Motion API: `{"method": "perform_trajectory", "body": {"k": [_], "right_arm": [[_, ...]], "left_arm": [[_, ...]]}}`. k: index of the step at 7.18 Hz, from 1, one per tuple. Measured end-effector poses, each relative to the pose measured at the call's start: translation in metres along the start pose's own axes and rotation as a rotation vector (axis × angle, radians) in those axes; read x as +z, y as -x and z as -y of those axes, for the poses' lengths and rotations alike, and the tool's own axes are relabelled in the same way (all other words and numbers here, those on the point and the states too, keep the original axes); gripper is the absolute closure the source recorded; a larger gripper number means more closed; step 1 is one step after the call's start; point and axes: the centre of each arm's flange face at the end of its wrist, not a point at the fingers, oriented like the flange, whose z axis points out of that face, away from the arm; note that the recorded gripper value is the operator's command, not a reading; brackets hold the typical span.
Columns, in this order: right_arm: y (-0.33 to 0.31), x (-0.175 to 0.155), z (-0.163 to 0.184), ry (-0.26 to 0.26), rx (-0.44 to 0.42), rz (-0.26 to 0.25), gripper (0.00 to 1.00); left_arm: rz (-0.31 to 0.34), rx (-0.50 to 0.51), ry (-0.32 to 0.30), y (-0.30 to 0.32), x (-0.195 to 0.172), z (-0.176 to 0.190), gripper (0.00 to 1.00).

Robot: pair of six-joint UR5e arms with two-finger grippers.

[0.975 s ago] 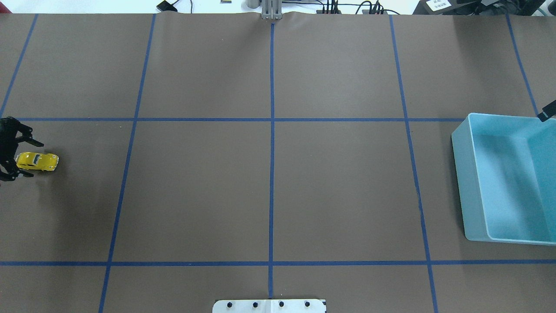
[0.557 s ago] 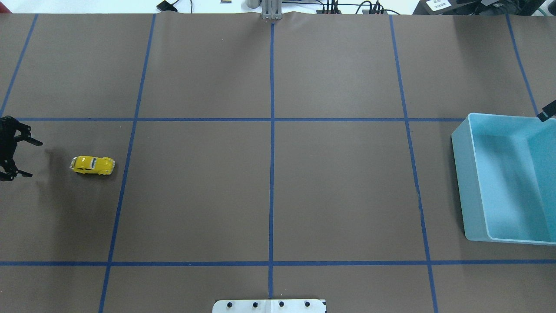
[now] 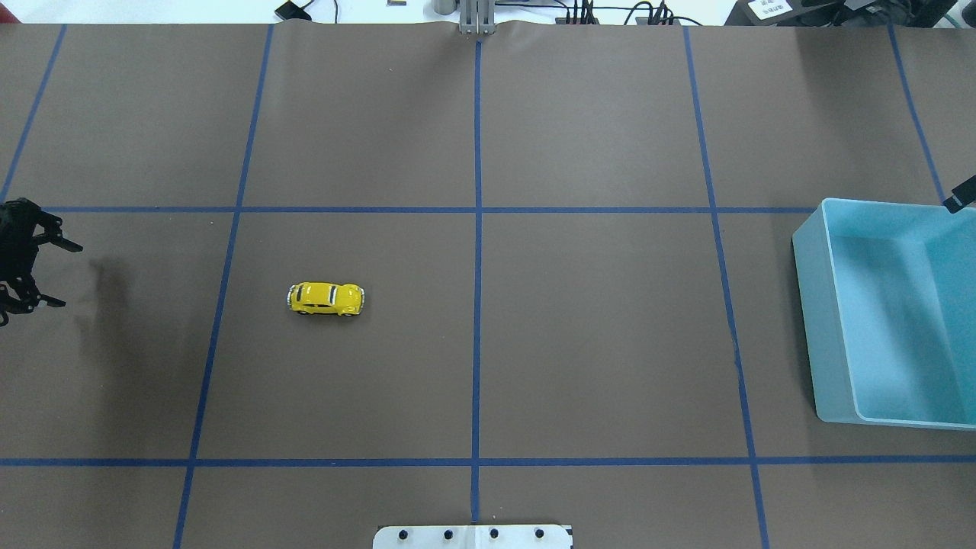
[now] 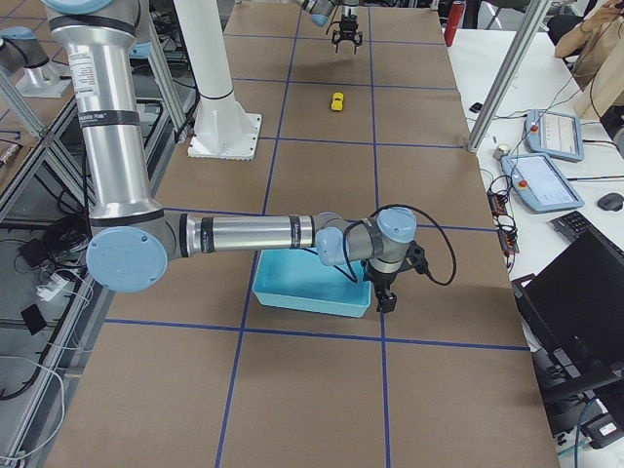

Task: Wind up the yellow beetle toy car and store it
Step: 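Release the car with the left gripper so it rolls forward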

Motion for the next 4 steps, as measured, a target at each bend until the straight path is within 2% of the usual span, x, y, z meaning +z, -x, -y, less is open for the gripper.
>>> {"method": "perform_trajectory", "body": {"k": [4], "right_arm": [[0.001, -0.001, 0.001, -0.003, -0.002, 0.0, 0.0]], "left_arm": [[0.028, -0.103, -0.037, 0.007, -0.016, 0.038, 0.0]]}}
